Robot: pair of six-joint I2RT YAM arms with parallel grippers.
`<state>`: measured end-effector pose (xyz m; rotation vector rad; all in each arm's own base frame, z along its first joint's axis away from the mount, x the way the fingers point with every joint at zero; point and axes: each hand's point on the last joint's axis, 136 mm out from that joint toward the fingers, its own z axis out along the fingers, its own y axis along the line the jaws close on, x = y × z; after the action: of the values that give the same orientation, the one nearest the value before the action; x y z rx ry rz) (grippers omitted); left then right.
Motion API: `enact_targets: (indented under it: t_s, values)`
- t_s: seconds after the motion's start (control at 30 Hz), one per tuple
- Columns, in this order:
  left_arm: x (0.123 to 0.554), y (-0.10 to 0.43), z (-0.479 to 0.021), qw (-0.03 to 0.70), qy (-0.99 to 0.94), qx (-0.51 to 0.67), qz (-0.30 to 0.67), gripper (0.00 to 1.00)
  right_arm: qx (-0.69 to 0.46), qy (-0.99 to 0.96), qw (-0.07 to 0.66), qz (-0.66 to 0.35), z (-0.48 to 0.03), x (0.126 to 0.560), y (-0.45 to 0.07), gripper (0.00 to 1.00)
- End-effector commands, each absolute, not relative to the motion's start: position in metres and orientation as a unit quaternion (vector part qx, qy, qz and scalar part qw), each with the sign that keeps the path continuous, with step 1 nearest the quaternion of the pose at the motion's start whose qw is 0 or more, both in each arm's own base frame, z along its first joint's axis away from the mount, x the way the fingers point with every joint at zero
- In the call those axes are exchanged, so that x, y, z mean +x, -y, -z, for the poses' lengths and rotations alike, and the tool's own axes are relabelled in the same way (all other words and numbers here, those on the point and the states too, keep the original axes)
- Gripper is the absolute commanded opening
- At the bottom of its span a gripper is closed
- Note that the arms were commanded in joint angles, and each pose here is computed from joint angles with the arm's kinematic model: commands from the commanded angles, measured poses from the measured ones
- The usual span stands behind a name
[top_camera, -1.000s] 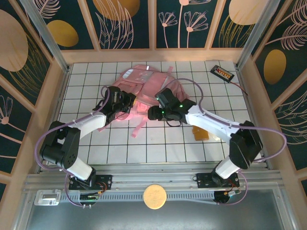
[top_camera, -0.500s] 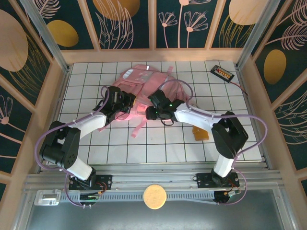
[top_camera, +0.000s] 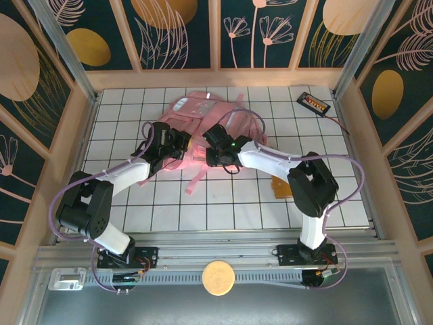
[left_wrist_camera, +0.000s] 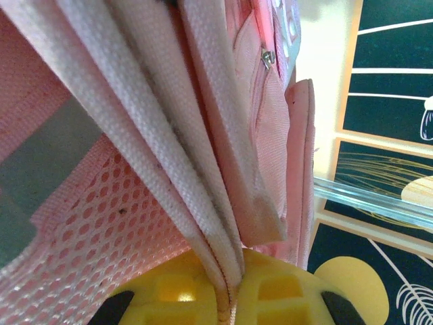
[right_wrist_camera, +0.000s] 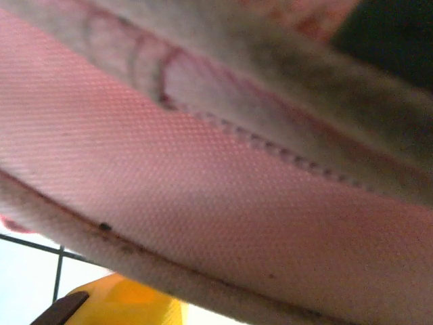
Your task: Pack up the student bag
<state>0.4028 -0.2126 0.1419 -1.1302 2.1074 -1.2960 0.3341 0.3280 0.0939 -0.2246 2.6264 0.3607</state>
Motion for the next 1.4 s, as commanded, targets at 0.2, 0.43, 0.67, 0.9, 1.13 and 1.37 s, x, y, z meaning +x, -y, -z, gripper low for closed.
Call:
enact_targets:
  t_s: [0.2, 0.43, 0.67, 0.9, 1.13, 1.37]
  values:
    - [0.396, 0.235, -0.183, 0.202, -0.734, -0.368, 0.534, 0.04, -0.080, -0.944, 0.298, -0.117, -0.117, 0.368, -0.339, 0.11]
    - [0.395, 0.233, -0.175, 0.207, -0.742, -0.366, 0.523, 0.04, -0.080, -0.948, 0.291, -0.105, -0.125, 0.359, -0.326, 0.00]
    - [0.397, 0.219, -0.171, 0.221, -0.744, -0.367, 0.512, 0.04, -0.055, -0.962, 0.249, -0.097, -0.113, 0.339, -0.270, 0.00]
    - [0.401, 0.202, -0.174, 0.237, -0.750, -0.362, 0.501, 0.04, -0.031, -0.966, 0.248, -0.070, -0.117, 0.339, -0.221, 0.00]
    - [0.403, 0.182, -0.171, 0.252, -0.769, -0.348, 0.473, 0.03, -0.019, -0.965, 0.257, -0.056, -0.125, 0.353, -0.188, 0.00]
    - [0.414, 0.164, -0.170, 0.261, -0.790, -0.325, 0.449, 0.03, -0.083, -0.950, 0.265, -0.144, -0.137, 0.351, -0.220, 0.00]
